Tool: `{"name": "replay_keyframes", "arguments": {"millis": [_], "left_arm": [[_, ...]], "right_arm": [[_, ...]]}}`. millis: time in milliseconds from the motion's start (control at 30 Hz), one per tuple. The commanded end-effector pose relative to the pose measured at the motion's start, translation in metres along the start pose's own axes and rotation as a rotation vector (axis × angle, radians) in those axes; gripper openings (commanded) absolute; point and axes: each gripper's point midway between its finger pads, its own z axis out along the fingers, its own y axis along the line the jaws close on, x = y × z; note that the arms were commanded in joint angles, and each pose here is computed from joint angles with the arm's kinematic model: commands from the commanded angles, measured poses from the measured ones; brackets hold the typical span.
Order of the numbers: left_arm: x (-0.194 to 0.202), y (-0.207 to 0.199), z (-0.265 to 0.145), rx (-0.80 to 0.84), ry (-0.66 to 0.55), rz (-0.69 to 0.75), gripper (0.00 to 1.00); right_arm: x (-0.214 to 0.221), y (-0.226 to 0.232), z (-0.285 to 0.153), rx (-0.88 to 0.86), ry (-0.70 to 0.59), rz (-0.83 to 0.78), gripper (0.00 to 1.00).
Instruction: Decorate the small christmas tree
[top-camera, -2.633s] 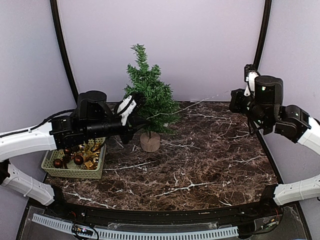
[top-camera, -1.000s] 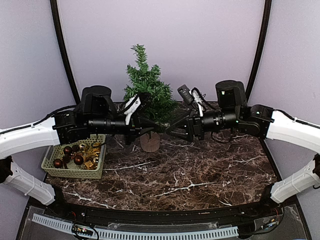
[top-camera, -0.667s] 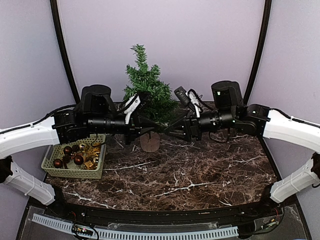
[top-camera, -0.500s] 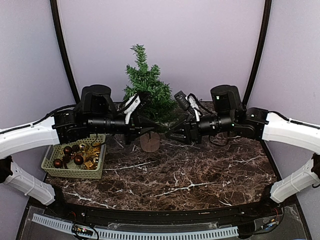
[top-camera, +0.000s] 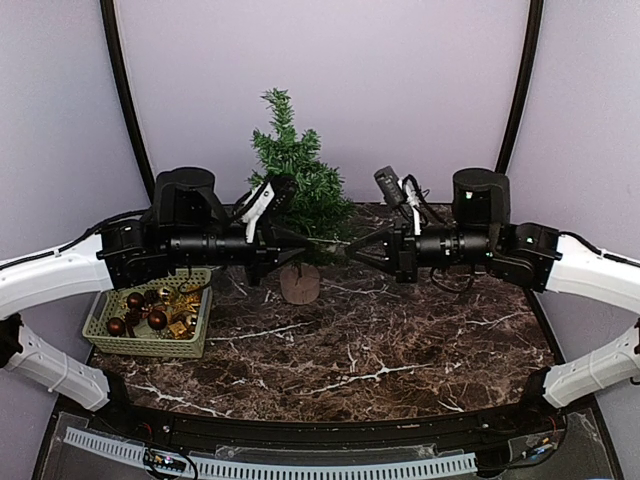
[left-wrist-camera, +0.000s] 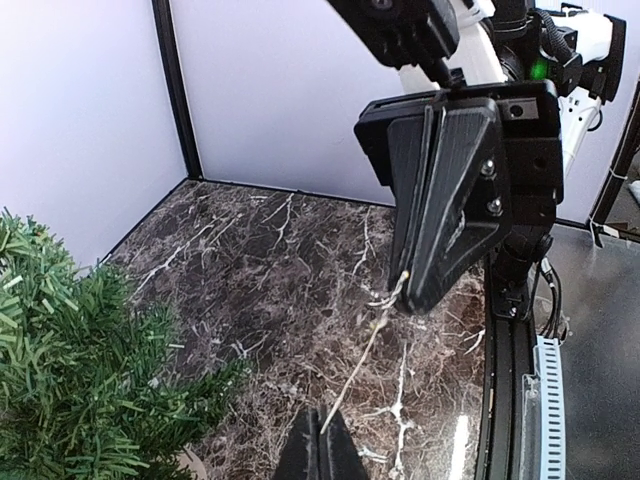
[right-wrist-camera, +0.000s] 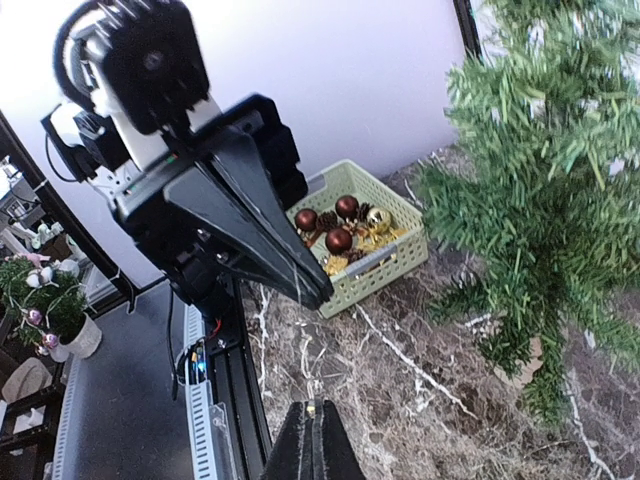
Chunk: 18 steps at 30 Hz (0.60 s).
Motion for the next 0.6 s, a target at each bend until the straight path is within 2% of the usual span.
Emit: {"name": "replay_keyframes", "arguments": {"millis": [0, 567], "left_arm": [[-0.034, 0.012, -0.026, -0.061, -0.109, -0.060, 0.00], [-0.043, 0.000, -0.033, 0.036, -0.164, -0.087, 0.00]], "right_arm": [[-0.023, 0.011, -0.017, 0.007, -0.099, -0.022, 0.00], [-0.026, 0.012, -0.023, 0.024, -0.087, -0.027, 0.00]]}}
